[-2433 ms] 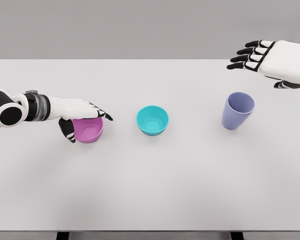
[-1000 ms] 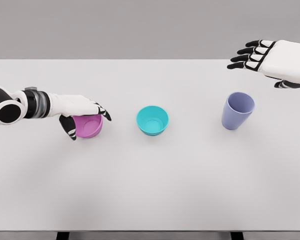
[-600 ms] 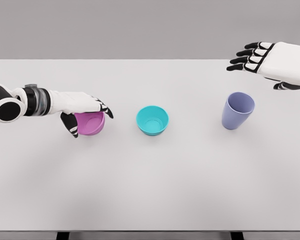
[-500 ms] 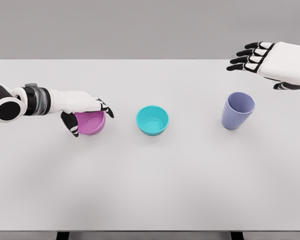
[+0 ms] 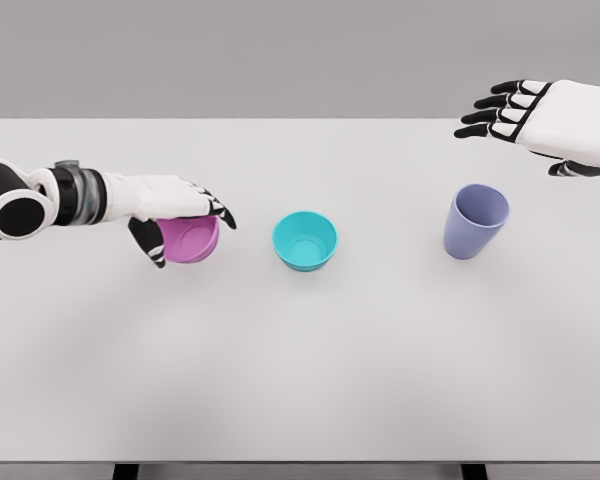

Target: Stacking bowl and cup with both arms

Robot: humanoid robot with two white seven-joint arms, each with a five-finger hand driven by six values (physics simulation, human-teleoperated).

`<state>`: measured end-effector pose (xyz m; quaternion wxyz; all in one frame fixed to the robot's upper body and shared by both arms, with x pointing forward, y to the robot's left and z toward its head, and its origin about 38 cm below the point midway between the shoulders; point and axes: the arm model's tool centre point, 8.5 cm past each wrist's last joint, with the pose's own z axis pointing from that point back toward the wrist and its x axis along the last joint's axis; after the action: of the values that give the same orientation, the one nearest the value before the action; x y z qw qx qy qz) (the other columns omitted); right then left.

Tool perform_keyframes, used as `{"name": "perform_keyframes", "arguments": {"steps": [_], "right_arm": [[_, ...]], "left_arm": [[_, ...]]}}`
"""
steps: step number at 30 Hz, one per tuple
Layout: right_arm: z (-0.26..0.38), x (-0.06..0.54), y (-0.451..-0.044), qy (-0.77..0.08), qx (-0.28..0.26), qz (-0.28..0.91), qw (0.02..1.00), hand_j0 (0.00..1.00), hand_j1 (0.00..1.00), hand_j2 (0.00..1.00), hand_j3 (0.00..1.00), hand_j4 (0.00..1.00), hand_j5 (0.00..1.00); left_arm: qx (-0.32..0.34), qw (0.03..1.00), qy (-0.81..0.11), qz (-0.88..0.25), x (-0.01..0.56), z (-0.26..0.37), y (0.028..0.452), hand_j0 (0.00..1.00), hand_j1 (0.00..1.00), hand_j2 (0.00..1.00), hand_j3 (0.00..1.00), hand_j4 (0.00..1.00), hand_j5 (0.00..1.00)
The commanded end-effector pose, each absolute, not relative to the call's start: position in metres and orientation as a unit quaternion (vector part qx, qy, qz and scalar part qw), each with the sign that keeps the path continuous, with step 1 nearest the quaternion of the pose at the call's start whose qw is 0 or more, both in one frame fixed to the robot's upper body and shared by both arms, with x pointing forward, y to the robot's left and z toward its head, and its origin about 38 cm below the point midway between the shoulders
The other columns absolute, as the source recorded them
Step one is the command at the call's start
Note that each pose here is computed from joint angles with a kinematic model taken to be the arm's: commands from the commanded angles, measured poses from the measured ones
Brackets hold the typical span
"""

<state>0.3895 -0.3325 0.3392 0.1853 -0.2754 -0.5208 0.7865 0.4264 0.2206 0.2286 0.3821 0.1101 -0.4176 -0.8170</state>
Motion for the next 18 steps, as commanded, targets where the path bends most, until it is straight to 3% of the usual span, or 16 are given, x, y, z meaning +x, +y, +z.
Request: {"name": "perform_keyframes", "arguments": {"steps": [1,18], "right_arm": [[0.34,0.389,-0.333,-0.521,-0.276,0.786,0.187,1.0,1.0,1.0,1.0,1.0,1.0],[0.339,0.389,-0.333,-0.521,-0.275,0.786,0.187,1.0,1.0,1.0,1.0,1.0,1.0]], "left_arm": [[0.108,0.378,-0.422,-0.817,0.427,0.23,0.216,0.86,0.86,0.86,0.86,0.86,0.86],[0.1,0.352,-0.443,-0.818,0.429,0.241,0.188,0.86,0.86,0.86,0.86,0.86,0.86]]}}
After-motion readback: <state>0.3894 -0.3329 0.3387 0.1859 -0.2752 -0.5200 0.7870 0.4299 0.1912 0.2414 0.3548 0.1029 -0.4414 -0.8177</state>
